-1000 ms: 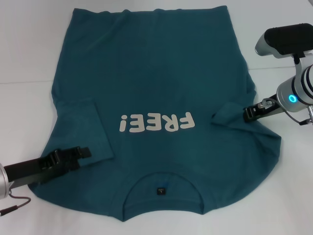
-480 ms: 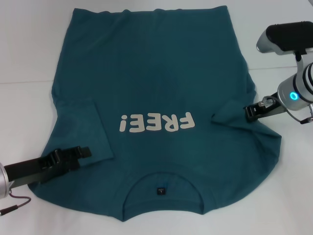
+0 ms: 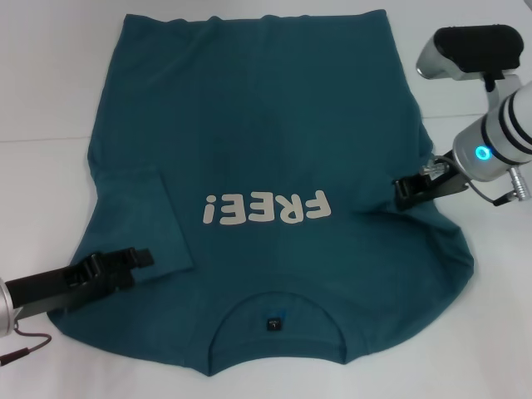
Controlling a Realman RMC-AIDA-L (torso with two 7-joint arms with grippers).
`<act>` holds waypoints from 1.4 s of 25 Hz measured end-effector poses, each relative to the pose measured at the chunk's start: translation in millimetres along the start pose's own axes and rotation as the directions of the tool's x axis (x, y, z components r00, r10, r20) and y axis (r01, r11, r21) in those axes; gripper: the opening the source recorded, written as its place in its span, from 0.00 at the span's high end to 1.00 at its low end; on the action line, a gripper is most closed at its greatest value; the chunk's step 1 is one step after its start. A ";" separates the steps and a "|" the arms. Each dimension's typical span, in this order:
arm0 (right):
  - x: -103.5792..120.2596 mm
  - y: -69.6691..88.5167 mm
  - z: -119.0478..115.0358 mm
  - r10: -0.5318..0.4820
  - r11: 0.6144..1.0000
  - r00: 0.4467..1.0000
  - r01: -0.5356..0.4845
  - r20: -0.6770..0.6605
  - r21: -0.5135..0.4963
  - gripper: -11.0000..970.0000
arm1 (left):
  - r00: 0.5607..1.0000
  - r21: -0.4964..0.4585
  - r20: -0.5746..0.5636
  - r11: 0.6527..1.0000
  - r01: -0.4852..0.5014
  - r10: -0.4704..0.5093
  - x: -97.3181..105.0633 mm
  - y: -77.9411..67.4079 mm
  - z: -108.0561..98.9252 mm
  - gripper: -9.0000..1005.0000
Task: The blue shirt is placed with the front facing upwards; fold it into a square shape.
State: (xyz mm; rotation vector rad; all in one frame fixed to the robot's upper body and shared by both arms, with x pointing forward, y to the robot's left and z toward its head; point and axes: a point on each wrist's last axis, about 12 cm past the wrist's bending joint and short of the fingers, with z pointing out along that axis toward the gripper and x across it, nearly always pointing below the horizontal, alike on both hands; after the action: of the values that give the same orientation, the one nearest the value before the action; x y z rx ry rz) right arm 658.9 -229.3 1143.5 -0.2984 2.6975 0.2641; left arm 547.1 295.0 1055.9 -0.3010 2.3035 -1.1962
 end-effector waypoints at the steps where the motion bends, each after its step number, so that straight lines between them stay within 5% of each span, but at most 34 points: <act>1: -1.1 3.8 0.4 -0.004 1.000 1.000 0.004 -0.004 -0.006 0.96 | 1.000 0.000 0.000 1.000 0.000 0.000 0.0 0.0 0.0 0.40; 8: -3.0 17.2 6.8 -0.016 1.000 1.000 0.016 -0.012 -0.023 0.96 | 1.000 0.000 0.000 1.000 0.000 0.000 0.1 0.1 -0.1 0.40; 23: 1.6 16.1 10.1 -0.043 0.996 0.999 0.042 -0.014 -0.074 0.85 | 1.000 -0.002 0.003 1.000 0.001 -0.001 -0.2 0.4 -0.2 0.40; 29: 1.0 16.3 1.6 -0.056 0.976 0.998 0.058 0.016 -0.212 0.57 | 1.000 -0.006 0.005 1.000 0.005 -0.005 0.7 2.3 -1.9 0.40; 35: 2.8 -4.7 -3.8 -0.008 0.982 0.999 0.015 0.036 -0.190 0.34 | 1.000 -0.010 0.008 1.000 0.009 -0.009 1.5 4.3 -3.8 0.40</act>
State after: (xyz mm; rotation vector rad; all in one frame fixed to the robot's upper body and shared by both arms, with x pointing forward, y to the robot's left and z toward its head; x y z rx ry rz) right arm 656.2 -235.1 1145.1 -0.3613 2.6390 0.5206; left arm 544.0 299.5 1053.7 -0.3200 2.3047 -1.1861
